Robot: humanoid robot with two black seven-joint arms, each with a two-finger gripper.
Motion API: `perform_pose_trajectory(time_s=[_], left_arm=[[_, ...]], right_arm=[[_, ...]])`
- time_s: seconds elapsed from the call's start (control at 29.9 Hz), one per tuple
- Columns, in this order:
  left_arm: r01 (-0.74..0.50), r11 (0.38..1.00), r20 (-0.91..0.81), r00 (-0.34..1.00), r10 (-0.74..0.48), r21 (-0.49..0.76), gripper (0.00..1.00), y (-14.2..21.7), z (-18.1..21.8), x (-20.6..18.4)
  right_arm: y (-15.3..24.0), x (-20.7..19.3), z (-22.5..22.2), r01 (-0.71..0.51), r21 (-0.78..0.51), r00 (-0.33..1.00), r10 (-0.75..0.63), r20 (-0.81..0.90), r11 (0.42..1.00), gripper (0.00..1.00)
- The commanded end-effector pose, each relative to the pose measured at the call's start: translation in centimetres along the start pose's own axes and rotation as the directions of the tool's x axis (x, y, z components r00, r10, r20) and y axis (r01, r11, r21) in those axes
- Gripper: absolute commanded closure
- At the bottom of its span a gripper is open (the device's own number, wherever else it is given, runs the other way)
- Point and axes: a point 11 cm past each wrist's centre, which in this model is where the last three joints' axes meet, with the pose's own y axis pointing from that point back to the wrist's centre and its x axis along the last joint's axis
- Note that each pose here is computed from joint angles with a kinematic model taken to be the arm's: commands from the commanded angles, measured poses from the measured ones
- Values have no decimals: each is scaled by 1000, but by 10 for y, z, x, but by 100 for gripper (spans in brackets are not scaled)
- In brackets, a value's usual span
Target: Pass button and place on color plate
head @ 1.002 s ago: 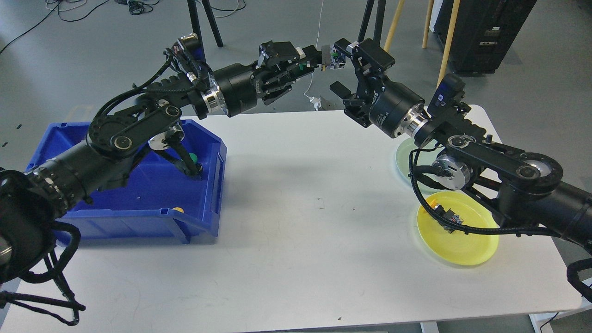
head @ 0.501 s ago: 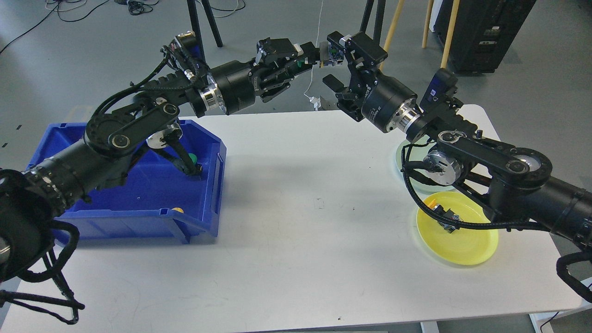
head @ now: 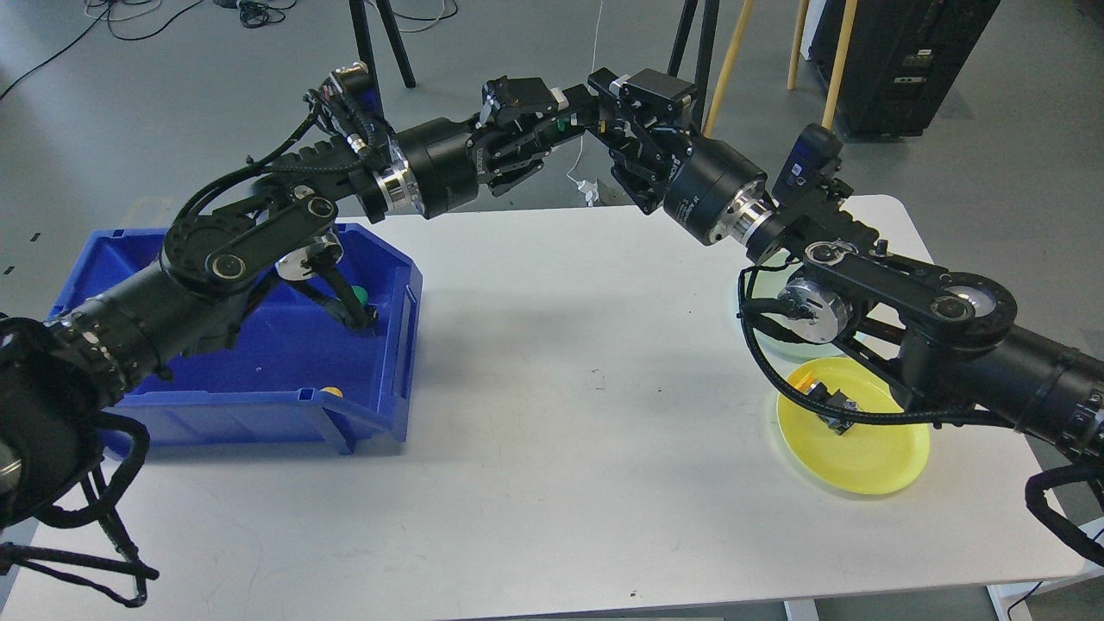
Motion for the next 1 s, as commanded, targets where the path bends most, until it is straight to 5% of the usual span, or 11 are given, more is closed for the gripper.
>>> perform_pose_trajectory(time_s=[0.0, 0.13, 0.3, 0.33, 0.43, 0.74, 0.97], left_arm=[[-1, 1000, -1, 1000, 1, 2, 100, 1, -1, 0], [-5, 1000, -13, 1000, 5, 10, 99, 4, -7, -1], [-10, 1000, -19, 1000, 11, 14, 93, 7, -11, -1], [-12, 1000, -26, 1000, 12, 13, 82, 7, -12, -2], [-27, 1000, -52, 998, 27, 0, 6, 8, -13, -2], [-79, 996, -101, 992, 76, -34, 1, 14, -6, 10], [-92, 995, -101, 991, 88, -34, 1, 18, -6, 15]], right_arm=[[0, -1, 0, 2, -1, 1000, -2, -3, 1000, 74], [0, 1, 1, -9, -5, 1000, 9, -5, 1000, 94], [0, 5, 0, -65, -3, 998, 65, -26, 998, 99], [0, 6, 0, -68, -3, 997, 68, -26, 998, 99], [2, 9, 0, -75, -5, 997, 75, -28, 997, 99], [14, 19, 13, -132, -25, 991, 132, 7, 991, 99], [44, 52, 38, -316, -58, 934, 321, 158, 947, 99]])
